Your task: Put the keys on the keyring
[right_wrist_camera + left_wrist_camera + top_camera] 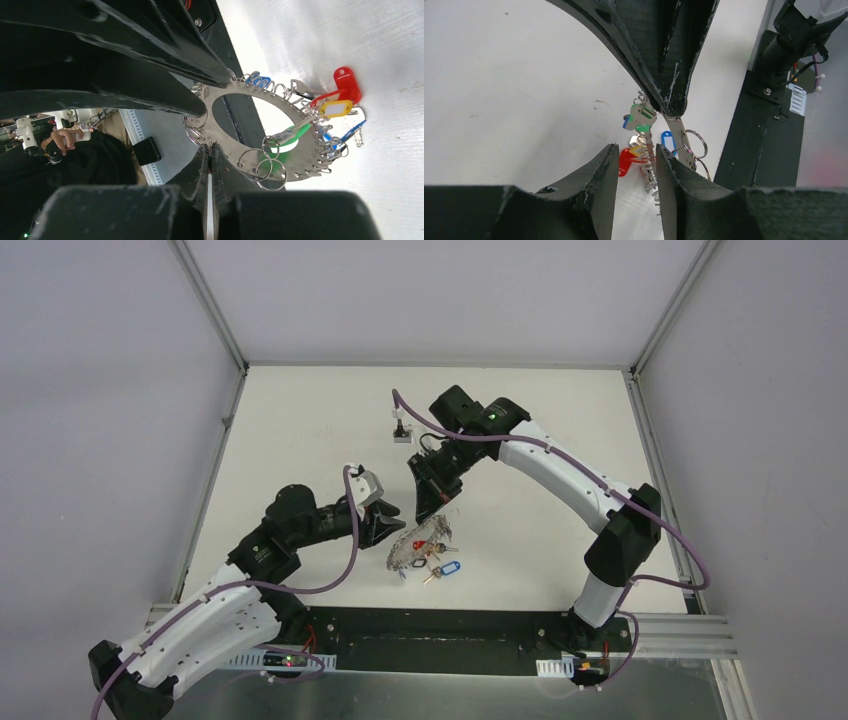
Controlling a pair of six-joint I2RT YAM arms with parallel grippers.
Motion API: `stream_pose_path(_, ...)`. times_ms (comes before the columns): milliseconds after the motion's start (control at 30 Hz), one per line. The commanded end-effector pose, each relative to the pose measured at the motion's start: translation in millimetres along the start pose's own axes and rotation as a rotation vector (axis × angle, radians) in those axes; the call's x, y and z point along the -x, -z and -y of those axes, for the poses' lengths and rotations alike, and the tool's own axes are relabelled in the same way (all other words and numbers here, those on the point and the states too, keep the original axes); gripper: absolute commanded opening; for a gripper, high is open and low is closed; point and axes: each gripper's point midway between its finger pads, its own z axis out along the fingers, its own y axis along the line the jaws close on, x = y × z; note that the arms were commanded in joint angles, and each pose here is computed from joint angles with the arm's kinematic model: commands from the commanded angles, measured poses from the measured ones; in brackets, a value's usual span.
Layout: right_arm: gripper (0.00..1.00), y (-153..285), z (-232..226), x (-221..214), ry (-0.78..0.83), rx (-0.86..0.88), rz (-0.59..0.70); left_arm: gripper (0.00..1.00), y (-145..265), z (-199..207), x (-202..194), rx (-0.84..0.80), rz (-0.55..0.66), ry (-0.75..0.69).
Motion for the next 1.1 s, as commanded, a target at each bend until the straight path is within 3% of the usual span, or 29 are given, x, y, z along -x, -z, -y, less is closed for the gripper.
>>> stream_pose_path(0,0.0,11,-18,19,0.049,0.058,0.078,0.33,-10,14,8,-0.082,0.072,0.049)
stream_pose_path(367,0.0,11,-25,19,0.104,0.137,0.126,0.3,-17,36,27,-0.222,0.207,0.075)
stream_pose_path(600,0.0,19,-36,16,0.23,0.2,0.183,0.26,-13,39,24,-0.23,0.215,0.08)
stream_pose_path(767,0.0,29,-46,18,0.311,0.221,0.244,0.18,-12,38,22,-0.22,0.204,0.095)
stream_pose_path(1067,0.0,36,-51,14,0.356,0.238,0.281,0.24,-9,37,32,-0.205,0.245,0.105)
